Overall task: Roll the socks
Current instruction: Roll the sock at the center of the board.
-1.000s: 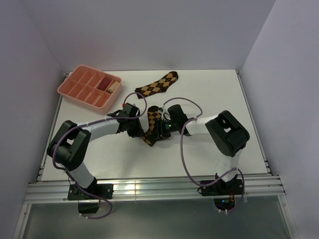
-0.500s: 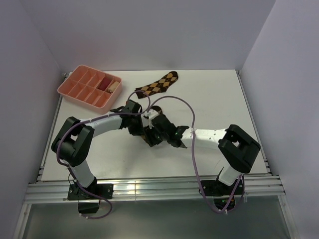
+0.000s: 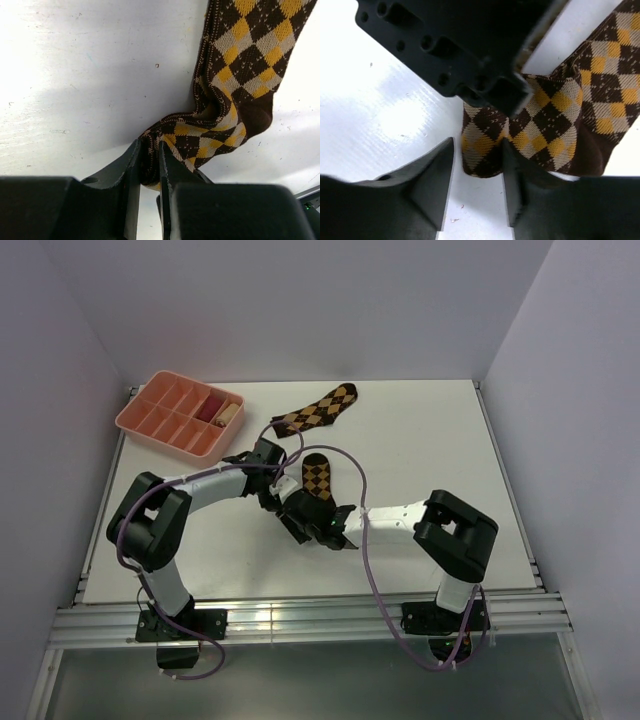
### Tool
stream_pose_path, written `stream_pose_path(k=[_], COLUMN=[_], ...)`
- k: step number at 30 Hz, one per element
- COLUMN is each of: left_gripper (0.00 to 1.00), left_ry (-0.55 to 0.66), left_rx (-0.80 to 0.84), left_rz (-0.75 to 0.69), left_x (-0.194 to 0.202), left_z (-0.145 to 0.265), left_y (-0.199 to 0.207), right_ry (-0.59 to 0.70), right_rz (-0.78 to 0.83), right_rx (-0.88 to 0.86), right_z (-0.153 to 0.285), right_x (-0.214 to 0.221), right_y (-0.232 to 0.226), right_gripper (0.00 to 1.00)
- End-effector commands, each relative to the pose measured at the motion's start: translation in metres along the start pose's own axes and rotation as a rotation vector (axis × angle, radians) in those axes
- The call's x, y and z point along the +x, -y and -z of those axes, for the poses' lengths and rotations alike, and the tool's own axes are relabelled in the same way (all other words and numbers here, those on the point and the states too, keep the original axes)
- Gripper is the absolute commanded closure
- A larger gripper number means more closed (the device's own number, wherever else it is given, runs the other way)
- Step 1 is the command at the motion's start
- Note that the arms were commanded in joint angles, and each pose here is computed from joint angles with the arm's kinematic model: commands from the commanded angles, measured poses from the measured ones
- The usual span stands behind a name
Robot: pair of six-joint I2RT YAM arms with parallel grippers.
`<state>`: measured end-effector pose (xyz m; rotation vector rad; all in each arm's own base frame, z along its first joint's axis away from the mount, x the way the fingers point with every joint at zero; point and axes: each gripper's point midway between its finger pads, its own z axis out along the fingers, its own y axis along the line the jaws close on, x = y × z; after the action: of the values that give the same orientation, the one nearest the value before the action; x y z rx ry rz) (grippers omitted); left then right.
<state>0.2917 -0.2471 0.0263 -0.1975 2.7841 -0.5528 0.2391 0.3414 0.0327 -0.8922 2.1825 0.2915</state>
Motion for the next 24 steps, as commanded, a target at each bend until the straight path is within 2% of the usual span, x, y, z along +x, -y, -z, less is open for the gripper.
stream_pose_path(k=[1, 3, 4, 6, 7, 8, 9, 10, 11, 13, 17, 18, 19, 24], left_gripper=[0.89, 0.89, 0.89, 0.85, 0.83, 0.77, 0.73, 0.59, 0.50, 0.40, 0.36, 0.36, 0.36, 0.35], left_ry=[-0.034, -0.029, -0.027, -0.012, 0.001, 0.019, 0.033, 0.053, 0.083, 0.121, 0.248, 0.263, 0.280, 0.315], left_rx=[-0.038, -0.032, -0.030, -0.023, -0.020, -0.008, 0.000, 0.008, 0.028, 0.022, 0.071, 0.071, 0.081, 0.137], left_rz=[-0.030, -0.028, -0.028, -0.024, -0.021, -0.021, -0.018, -0.012, -0.008, 0.018, 0.074, 0.088, 0.102, 0.121], left_x=[0.008, 0.006, 0.006, 0.003, 0.000, -0.003, -0.007, -0.011, -0.017, -0.022, -0.041, -0.042, -0.040, -0.033], left_z=[-0.007, -0.006, -0.006, -0.002, 0.000, 0.005, 0.008, 0.010, 0.018, 0.024, 0.047, 0.050, 0.056, 0.065], left_y=[-0.008, -0.007, -0.006, -0.004, -0.003, 0.000, 0.002, 0.003, 0.008, 0.003, 0.004, 0.001, -0.002, -0.002], right_ry=[0.043, 0.032, 0.026, 0.010, 0.002, -0.009, -0.018, -0.016, -0.034, -0.043, -0.056, -0.071, -0.067, -0.089], right_rz=[0.031, 0.036, 0.032, 0.024, 0.019, 0.006, -0.021, -0.041, -0.060, -0.129, -0.293, -0.346, -0.394, -0.567], right_rx=[0.060, 0.059, 0.058, 0.045, 0.032, -0.007, -0.027, -0.055, -0.138, -0.214, -0.401, -0.477, -0.480, -0.631], right_z=[-0.004, -0.007, -0.008, -0.009, -0.009, -0.009, -0.008, -0.006, -0.003, 0.000, 0.005, 0.010, 0.008, 0.010], right_x=[-0.017, -0.013, -0.011, -0.005, -0.001, 0.001, 0.004, 0.002, 0.006, 0.002, 0.001, 0.001, 0.001, 0.003], right_y=[0.001, -0.001, -0.001, -0.003, -0.004, -0.009, -0.009, -0.011, -0.021, -0.023, -0.028, -0.033, -0.021, -0.015], right_gripper=[0.53, 0.61, 0.74, 0.86, 0.95, 0.99, 1.00, 1.00, 1.00, 1.00, 1.00, 1.00, 1.00, 1.00])
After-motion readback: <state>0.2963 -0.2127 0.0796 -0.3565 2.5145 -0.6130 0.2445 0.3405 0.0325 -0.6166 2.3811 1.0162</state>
